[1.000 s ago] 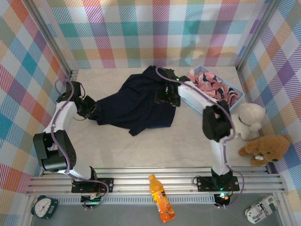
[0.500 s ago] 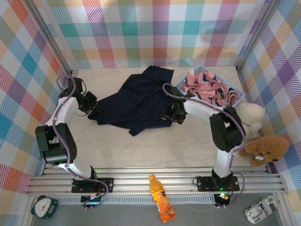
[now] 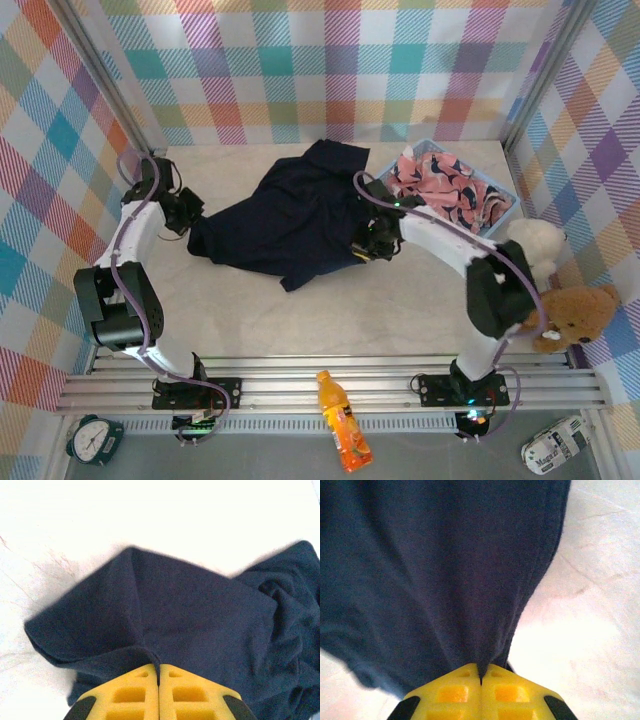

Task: Fold and stack the mixed laundry pile

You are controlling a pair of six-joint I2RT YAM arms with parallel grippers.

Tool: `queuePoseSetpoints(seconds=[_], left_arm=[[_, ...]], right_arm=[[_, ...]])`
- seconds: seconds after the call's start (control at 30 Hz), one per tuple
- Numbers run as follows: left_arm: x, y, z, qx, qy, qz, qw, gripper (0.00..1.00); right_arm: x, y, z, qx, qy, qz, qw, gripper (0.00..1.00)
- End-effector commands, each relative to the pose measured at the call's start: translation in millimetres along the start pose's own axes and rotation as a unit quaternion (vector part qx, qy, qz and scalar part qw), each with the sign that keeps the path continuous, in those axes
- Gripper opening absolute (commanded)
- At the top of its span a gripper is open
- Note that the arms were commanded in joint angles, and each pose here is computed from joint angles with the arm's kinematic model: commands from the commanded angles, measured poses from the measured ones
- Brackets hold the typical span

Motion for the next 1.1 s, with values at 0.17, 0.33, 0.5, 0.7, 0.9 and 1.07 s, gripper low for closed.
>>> queuePoseSetpoints(seconds=[0.17,0.33,0.5,0.7,0.9,1.07], left_arm=[[-24.4,5.1,-31.0,0.029,-0.010,-0.029,0.999,0.00],[-15.4,-13.8,-21.1,0.009,0.001,-0.008,1.000,0.00],[-9.4,-12.4,-10.2,-0.009,-0.014,-0.009,1.000,0.00],[-3.7,-16.2,-6.2,-0.005,-0.016,0.006,1.000,0.00],[3.5,-19.0,-0.8,-0.009,-0.011,0.025,1.000,0.00],[9.3,-21.6,4.9,-0.016,-0.007,0.037,0.999,0.00]], right_arm=[[-112.2,17.6,10.7,-0.042,-0.009,-0.069,0.997,0.00],[-189.3,-25.0,36.6,-0.022,0.022,-0.093,0.995,0.69],[-160.5,-20.4,34.5,0.054,0.083,-0.048,0.994,0.74],[-88.9,-6.7,-11.6,0.055,0.056,-0.061,0.995,0.77],[-43.1,-33.2,-53.9,0.107,0.017,0.002,0.994,0.75],[-47.0,-54.1,-64.2,0.135,0.009,0.003,0.991,0.67]])
Point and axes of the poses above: each hand's point on the last joint's axis, 136 mm out from that joint toward the fingers, its own y axis back along the fingers, its own z axis along the line the jaws close on, x = y × z, the point moved 8 cm from there along y, back along the fingers, and after that the axes turned 11 degrees about y, right-handed, at the moved point
